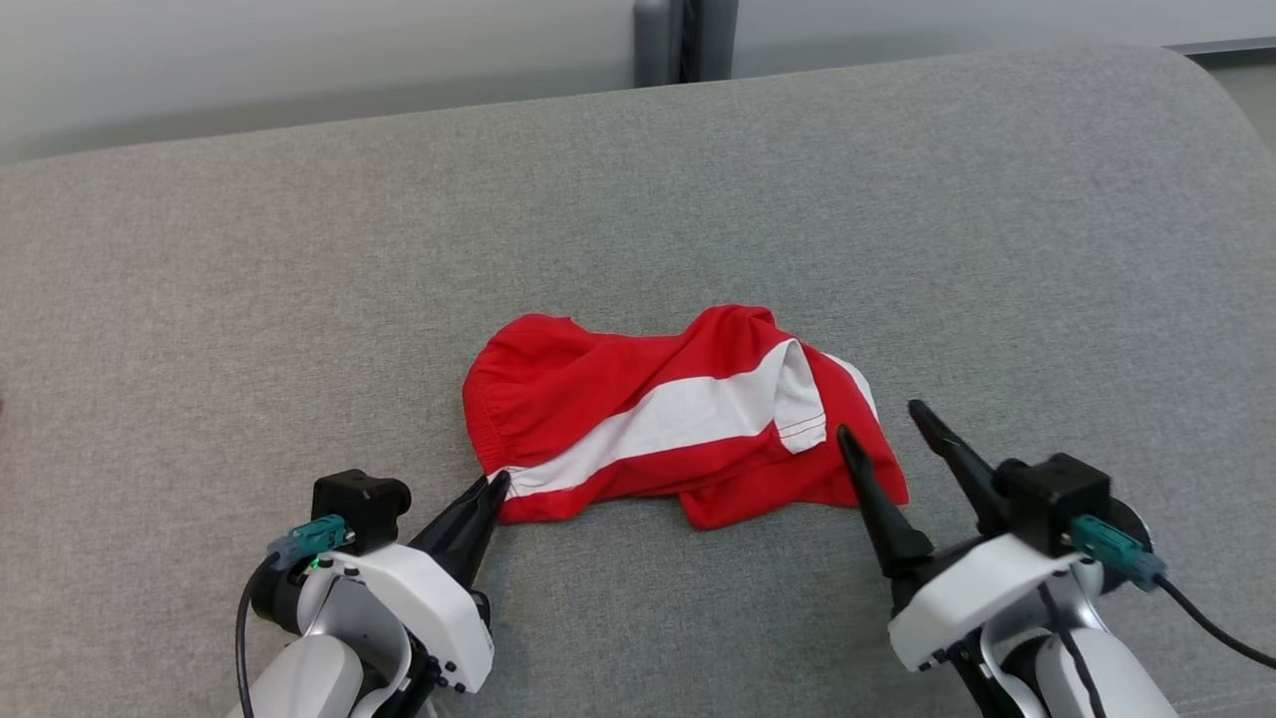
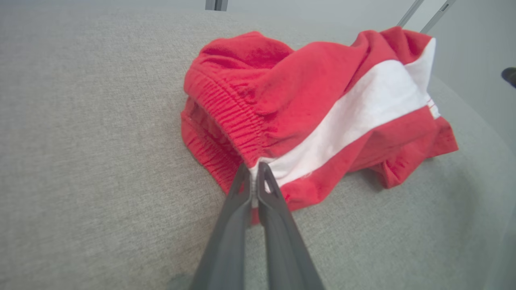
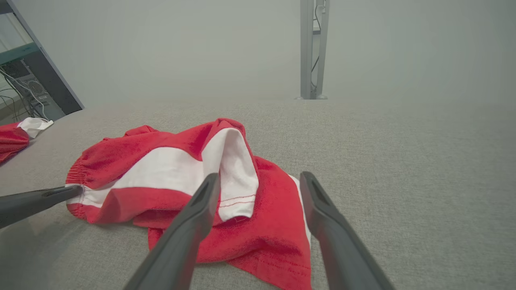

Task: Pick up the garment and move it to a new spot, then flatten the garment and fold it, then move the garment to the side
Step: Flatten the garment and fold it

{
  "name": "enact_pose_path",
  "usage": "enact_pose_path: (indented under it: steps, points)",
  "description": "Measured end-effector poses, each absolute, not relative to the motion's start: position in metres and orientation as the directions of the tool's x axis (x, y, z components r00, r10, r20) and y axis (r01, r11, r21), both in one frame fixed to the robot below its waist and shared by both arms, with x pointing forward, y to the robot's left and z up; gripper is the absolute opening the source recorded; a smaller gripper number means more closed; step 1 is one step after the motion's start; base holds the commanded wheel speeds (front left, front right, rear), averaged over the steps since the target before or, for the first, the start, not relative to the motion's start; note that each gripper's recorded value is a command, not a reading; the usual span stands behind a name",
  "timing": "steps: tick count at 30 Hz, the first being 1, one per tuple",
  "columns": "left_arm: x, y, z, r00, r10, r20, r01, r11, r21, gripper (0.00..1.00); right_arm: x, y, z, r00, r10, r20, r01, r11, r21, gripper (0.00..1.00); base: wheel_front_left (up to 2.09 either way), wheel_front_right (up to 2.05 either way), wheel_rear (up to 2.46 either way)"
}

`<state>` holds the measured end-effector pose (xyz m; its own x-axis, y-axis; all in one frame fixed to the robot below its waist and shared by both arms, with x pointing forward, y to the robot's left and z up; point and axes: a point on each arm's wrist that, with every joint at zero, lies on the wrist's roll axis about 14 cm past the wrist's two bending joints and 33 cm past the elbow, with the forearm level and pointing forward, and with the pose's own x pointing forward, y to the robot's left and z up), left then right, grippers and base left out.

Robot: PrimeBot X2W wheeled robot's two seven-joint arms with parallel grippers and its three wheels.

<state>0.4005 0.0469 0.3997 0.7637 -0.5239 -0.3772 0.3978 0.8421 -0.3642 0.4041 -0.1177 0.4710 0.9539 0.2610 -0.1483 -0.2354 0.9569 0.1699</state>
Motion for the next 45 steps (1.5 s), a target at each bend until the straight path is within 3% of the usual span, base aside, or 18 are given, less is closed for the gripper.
enact_pose_path:
  steps: [9,10,11,12,13,21,29,35,45]
  points:
    - [0.407,0.051,0.400,0.776,-0.513,-0.366,0.389,0.847,-0.363,0.00,0.420,-0.087,0.435,0.886,0.374,-0.275,-0.347,0.927,0.141,1.00,0.00,0.00,0.00]
    - [0.407,0.052,0.401,0.780,-0.511,-0.362,0.387,0.848,-0.363,0.00,0.421,-0.085,0.431,0.878,0.382,-0.288,-0.357,0.924,0.136,0.91,0.00,0.00,0.00]
    - [0.407,0.053,0.401,0.782,-0.508,-0.361,0.386,0.849,-0.360,0.00,0.422,-0.082,0.428,0.875,0.388,-0.290,-0.362,0.921,0.141,0.45,0.00,0.00,0.00]
    - [0.408,0.054,0.401,0.786,-0.504,-0.358,0.384,0.852,-0.357,0.00,0.424,-0.081,0.426,0.871,0.392,-0.296,-0.366,0.920,0.144,0.27,0.00,0.00,0.00]
    - [0.409,0.056,0.402,0.792,-0.499,-0.351,0.379,0.854,-0.357,0.00,0.425,-0.079,0.426,0.870,0.397,-0.292,-0.370,0.918,0.144,0.00,0.00,0.00,0.00]
    - [0.428,0.068,0.429,0.861,-0.453,-0.232,0.363,0.866,-0.343,0.00,0.439,-0.090,0.440,0.901,0.378,-0.213,-0.352,0.924,0.150,0.00,0.00,0.00,0.00]
    - [0.457,0.095,0.527,0.926,-0.375,0.055,0.376,0.895,-0.241,0.00,0.457,-0.114,0.537,0.942,0.326,0.083,-0.332,0.941,0.072,0.00,0.00,0.00,0.00]
    - [0.459,0.114,0.623,0.889,-0.340,0.306,0.393,0.911,-0.129,0.00,0.455,-0.131,0.618,0.913,0.300,0.276,-0.299,0.953,-0.046,0.00,0.00,0.00,0.00]
    - [0.437,0.131,0.718,0.801,-0.318,0.507,0.376,0.927,-0.012,0.00,0.431,-0.145,0.717,0.823,0.269,0.501,-0.223,0.963,-0.152,0.00,0.00,0.00,0.00]
